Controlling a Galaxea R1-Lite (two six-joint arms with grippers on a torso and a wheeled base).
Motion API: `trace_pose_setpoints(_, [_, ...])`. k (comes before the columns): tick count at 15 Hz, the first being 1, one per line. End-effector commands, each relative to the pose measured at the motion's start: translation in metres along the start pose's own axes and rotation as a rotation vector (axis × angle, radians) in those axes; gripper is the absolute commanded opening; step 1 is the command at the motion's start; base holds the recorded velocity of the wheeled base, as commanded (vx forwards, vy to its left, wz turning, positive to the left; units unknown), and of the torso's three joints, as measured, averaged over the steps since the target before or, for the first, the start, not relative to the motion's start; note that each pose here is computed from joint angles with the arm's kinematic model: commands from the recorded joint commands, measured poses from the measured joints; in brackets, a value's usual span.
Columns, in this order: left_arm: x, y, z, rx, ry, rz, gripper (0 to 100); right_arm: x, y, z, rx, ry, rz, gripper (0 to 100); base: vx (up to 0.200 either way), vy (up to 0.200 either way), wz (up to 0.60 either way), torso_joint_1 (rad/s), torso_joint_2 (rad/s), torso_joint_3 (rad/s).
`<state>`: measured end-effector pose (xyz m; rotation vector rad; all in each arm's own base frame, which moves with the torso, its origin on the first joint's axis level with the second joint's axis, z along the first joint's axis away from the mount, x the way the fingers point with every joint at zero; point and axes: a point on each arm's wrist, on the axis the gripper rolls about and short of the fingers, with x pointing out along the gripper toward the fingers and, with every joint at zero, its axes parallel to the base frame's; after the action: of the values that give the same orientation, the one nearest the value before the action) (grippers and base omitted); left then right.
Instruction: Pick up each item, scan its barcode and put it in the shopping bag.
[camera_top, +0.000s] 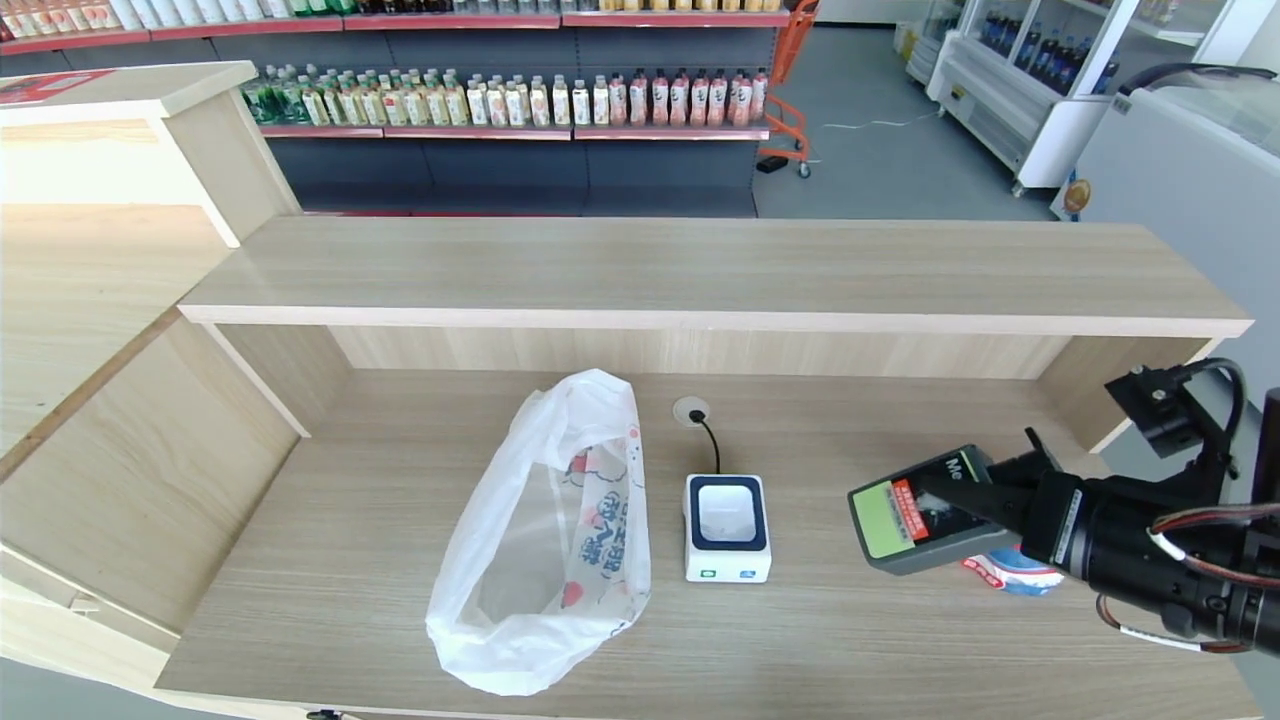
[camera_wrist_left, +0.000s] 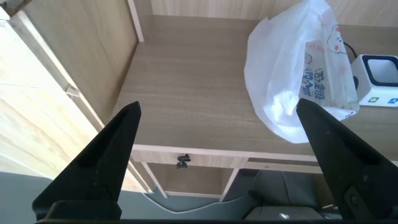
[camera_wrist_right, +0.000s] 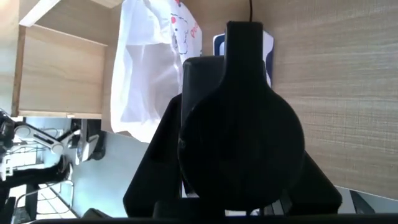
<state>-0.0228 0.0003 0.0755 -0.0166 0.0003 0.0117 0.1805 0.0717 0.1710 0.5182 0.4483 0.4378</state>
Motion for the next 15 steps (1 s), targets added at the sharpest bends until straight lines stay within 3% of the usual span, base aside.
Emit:
trace_pose_setpoints(1, [0.0, 0.0, 0.0, 0.0, 0.0, 0.001, 100, 0.003, -0.002, -0.001, -0.004, 0.009, -0.013, 0, 0.0, 0.2, 0.0, -0.007, 0.0, -0.002])
trace_pose_setpoints(3, [0.0, 0.0, 0.0, 0.006, 0.0, 0.001, 100, 0.014, -0.013, -0.001, -0.04, 0.03, -0.063, 0, 0.0, 0.2, 0.0, -0.002, 0.0, 0.0])
trace_pose_setpoints(10, [0.0, 0.0, 0.0, 0.007, 0.0, 0.001, 100, 0.089, -0.032, 0.01, -0.115, 0.108, -0.12, 0, 0.0, 0.0, 0.0, 0.0, 0.0, 0.0])
trace_pose_setpoints(15, [0.0, 0.0, 0.0, 0.007, 0.0, 0.001, 100, 0.116, -0.046, -0.005, -0.177, 0.161, -0.125, 0, 0.0, 0.0, 0.0, 0.0, 0.0, 0.0])
